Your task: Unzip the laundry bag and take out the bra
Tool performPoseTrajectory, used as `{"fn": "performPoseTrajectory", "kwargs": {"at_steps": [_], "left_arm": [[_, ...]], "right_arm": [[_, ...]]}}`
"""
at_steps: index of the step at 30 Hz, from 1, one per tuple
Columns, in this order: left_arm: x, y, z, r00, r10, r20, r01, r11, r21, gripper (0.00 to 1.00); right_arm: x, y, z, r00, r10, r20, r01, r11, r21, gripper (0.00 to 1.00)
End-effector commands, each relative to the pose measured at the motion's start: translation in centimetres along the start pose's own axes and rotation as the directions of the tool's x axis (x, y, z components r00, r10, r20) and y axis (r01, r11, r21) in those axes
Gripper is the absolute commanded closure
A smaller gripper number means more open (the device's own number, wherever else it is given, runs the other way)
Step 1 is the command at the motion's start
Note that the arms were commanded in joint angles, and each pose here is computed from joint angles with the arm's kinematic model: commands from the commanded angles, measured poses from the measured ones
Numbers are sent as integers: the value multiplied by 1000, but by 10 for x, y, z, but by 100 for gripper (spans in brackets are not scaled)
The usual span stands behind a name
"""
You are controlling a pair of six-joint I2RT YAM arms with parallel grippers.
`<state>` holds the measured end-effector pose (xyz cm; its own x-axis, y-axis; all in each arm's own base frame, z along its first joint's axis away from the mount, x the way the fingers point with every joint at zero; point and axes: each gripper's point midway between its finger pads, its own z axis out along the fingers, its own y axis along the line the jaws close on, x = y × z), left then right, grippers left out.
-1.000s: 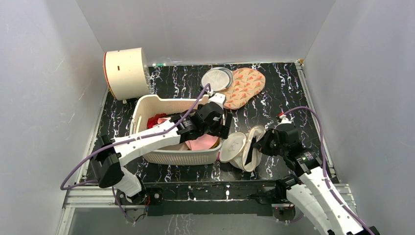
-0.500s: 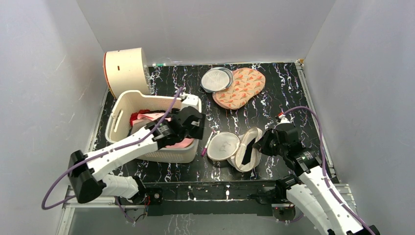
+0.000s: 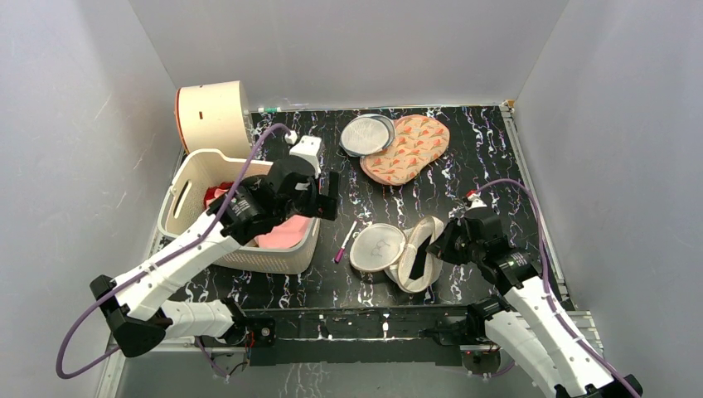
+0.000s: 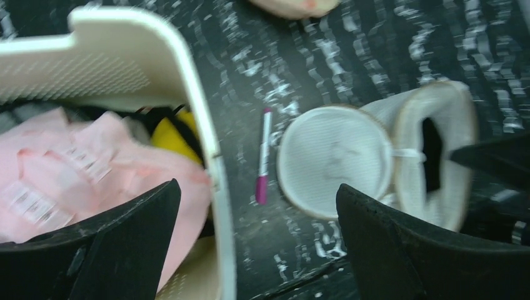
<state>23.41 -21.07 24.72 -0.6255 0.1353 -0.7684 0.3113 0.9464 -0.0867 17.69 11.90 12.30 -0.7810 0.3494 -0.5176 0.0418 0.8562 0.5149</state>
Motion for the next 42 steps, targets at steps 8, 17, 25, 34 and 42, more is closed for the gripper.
{"fn": "performPoseTrajectory", "kwargs": {"at_steps": [8,17,25,34,42], "left_arm": [[-47,-141,-17,990,-66,126,-5,870,494,25],[9,-234,48,999,26,39,-43,833,551,52],[53,-256,98,995,58,-81,-6,848,529,65],[81,-279,123,984,65,-165,39,829,558,70],[103,-286,133,973,51,-227,88,823,561,69]], "right_arm": [[-20,-4,-23,995,9,95,-16,997,70,100],[-28,8,-35,988,3,152,-3,1000,-4,100],[-27,9,-36,989,-6,148,7,1000,-4,100],[-26,8,-34,989,-11,144,12,1000,-7,100],[-26,8,-33,989,-14,148,16,1000,-11,100]]}}
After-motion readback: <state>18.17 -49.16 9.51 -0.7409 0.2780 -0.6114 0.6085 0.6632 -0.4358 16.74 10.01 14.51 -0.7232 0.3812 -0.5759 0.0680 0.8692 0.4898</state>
